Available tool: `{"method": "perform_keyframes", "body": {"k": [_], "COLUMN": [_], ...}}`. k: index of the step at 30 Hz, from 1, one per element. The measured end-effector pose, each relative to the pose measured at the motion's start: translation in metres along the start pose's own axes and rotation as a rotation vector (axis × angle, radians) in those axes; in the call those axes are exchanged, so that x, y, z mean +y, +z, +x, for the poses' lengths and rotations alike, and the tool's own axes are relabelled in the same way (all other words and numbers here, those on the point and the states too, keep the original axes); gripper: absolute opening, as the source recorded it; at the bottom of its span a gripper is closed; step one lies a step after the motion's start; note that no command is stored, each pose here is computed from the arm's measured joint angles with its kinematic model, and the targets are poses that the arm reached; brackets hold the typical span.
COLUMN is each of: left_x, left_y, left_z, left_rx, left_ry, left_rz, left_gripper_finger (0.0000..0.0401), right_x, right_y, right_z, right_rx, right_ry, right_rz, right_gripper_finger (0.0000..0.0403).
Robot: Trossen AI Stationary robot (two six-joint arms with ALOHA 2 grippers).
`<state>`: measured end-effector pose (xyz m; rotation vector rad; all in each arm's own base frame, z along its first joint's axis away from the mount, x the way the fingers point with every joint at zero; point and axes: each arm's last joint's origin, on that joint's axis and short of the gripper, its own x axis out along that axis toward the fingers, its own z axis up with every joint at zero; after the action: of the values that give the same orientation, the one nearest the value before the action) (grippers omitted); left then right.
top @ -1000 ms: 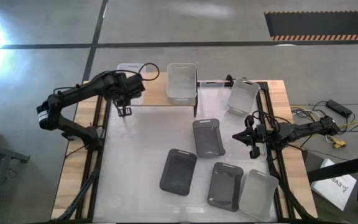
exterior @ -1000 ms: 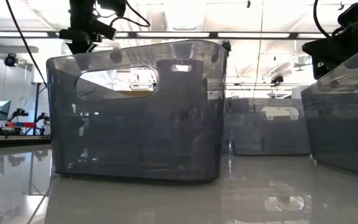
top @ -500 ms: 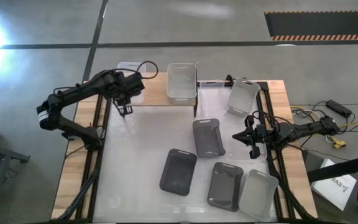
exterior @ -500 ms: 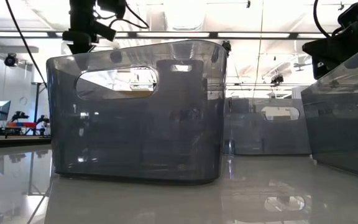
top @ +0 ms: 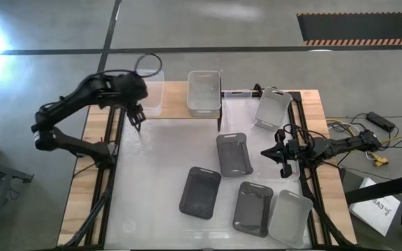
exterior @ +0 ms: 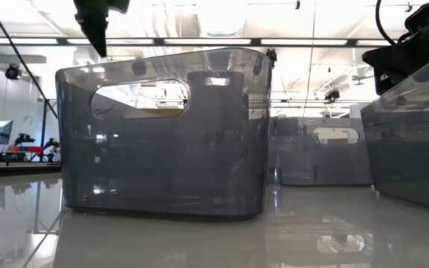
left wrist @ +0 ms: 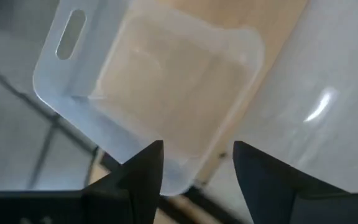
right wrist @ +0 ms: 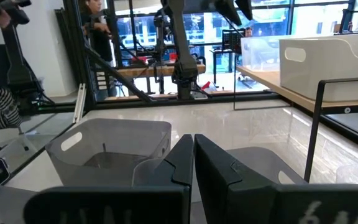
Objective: Stack baskets on shelf by color
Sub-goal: Put the left transparent bin on the shelf, then move the black bin to the left of the table
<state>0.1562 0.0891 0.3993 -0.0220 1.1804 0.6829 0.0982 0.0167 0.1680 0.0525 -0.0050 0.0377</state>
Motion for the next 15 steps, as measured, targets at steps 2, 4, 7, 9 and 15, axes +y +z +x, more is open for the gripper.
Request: {"method": "perform_keyframes", "body": {"k": [2, 4, 7, 9, 15], "left_x": [0.000, -0.004, -0.019, -0.036, -0.109], "left_y": [-0.005, -0.010, -0.012, -0.011, -0.009], "left_z": [-0.011, -0.021, -0.031, -0.037, -0.049], "left_rx": [-0.054, -0.119, -0.230, -0.309, -0.562], "left_ry": [-0.068, -0.173, -0.327, -0.399, -0.511], "left_rz": [-0.053, -0.079, -0.049, -0.004, 0.198], "left_gripper_finger": [0.0181, 0.0182, 0.0182, 0.0182, 0.0182], "right_x": [0.000, 0.000, 0.000, 0.000, 0.000], "right_y": [0.000, 0.000, 0.000, 0.000, 0.000], "right_z": [0.000, 0.000, 0.000, 0.000, 0.000], "right_rx": [0.000, 0.000, 0.000, 0.000, 0.000], "right_ry": [0.000, 0.000, 0.000, 0.000, 0.000], "right_rz": [0.000, 0.000, 0.000, 0.000, 0.000], "right_gripper_finger": [0.0009, 0.0009, 0.0009, 0.0009, 0.0009]}}
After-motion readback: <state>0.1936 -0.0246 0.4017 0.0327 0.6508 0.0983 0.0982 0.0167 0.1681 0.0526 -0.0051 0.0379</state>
